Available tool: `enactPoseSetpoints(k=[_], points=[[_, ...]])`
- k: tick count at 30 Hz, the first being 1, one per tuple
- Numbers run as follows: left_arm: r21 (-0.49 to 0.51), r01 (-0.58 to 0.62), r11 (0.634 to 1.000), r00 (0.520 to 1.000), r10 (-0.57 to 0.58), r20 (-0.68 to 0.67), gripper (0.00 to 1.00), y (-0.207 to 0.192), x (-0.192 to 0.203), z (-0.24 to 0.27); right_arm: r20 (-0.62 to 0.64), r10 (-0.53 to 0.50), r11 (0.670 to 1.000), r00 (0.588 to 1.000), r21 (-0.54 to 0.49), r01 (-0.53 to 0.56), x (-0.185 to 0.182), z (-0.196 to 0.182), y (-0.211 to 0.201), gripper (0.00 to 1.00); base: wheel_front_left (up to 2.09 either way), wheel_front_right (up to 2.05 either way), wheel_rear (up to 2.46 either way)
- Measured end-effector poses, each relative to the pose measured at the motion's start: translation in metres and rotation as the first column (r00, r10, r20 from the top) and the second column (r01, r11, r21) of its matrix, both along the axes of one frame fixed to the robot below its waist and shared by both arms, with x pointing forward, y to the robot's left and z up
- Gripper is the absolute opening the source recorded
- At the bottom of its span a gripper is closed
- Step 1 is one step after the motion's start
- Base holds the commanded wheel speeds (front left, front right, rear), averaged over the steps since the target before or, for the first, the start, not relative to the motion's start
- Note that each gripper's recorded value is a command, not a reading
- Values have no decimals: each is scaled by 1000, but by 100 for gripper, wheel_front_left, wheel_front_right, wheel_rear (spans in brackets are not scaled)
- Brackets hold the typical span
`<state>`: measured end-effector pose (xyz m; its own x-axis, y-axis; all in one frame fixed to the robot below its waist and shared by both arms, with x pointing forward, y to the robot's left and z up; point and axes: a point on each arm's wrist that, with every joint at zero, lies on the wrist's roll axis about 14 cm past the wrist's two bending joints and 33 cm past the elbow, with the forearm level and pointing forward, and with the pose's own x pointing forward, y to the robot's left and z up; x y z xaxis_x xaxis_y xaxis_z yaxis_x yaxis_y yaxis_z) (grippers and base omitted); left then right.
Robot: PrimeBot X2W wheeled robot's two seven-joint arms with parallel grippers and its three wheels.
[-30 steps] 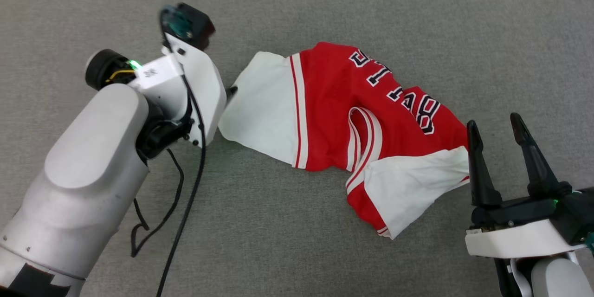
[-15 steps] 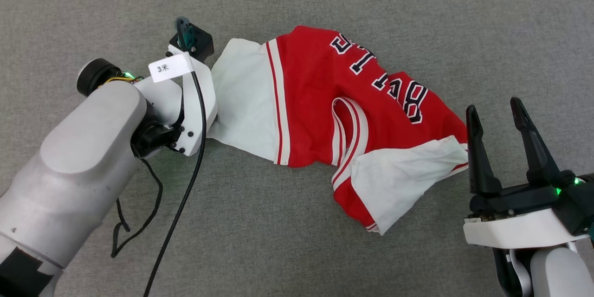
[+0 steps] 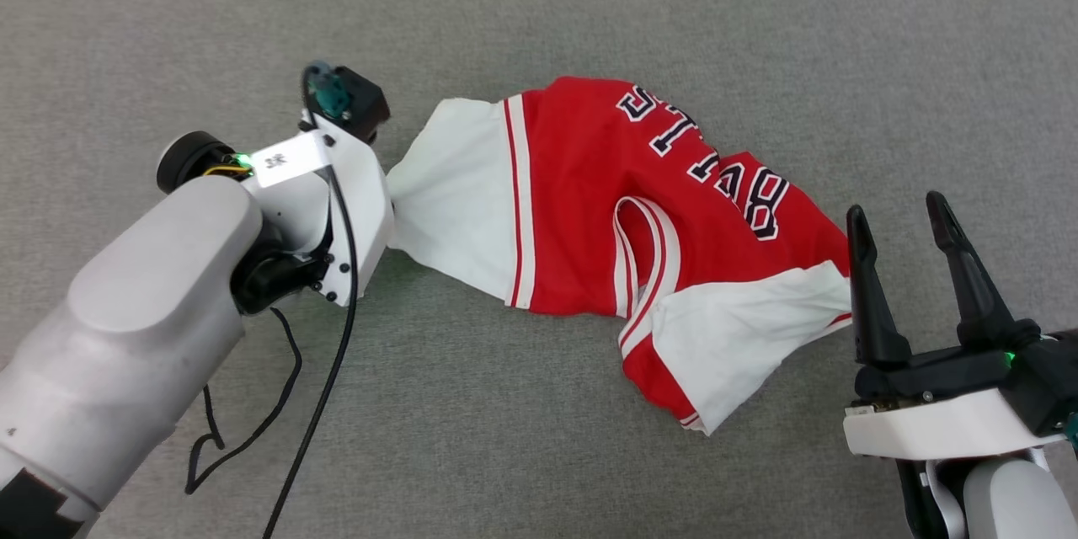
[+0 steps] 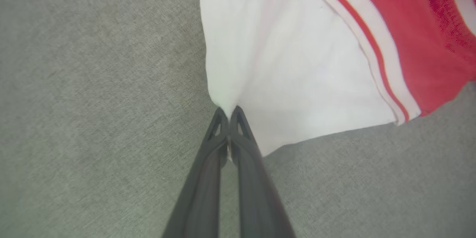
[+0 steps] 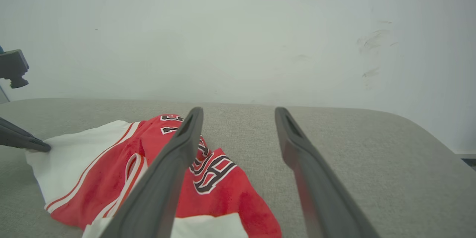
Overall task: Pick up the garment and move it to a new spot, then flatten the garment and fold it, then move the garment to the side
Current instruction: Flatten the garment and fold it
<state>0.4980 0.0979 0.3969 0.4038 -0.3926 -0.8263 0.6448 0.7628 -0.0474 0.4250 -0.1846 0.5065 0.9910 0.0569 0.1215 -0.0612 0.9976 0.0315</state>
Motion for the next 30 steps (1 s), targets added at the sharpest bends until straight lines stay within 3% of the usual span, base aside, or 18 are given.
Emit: enactPoseSetpoints(k=[4, 12, 18, 24, 25, 26, 30], points=[[-69, -60, 996, 995, 66, 78, 0, 17, 1, 24, 8, 9, 1000, 1000, 4, -9, -6, 4, 4, 100, 0, 0, 0], [-13, -253, 967, 964, 253, 86, 0, 100, -29, 25, 37, 54, 998, 998, 8, -55, -9, 15, 19, 100, 0, 0, 0], [53, -407, 912, 913, 405, 37, 0, 154, -58, 6, 42, 71, 997, 997, 8, -71, -10, 17, 25, 100, 0, 0, 0], [100, -493, 864, 867, 497, -18, 0, 181, -81, -18, 37, 68, 998, 997, 2, -68, -11, 15, 24, 100, 0, 0, 0], [98, -500, 861, 864, 504, -16, 27, 182, -81, -20, 36, 67, 998, 997, 2, -67, -11, 15, 24, 100, 0, 0, 0], [94, -505, 858, 861, 508, -13, 100, 182, -82, -21, 36, 66, 998, 997, 1, -66, -11, 15, 23, 100, 0, 0, 0], [19, -523, 852, 852, 522, 41, 100, 171, -77, -18, 34, 62, 998, 998, -4, -62, -16, 16, 22, 100, 0, 0, 0]])
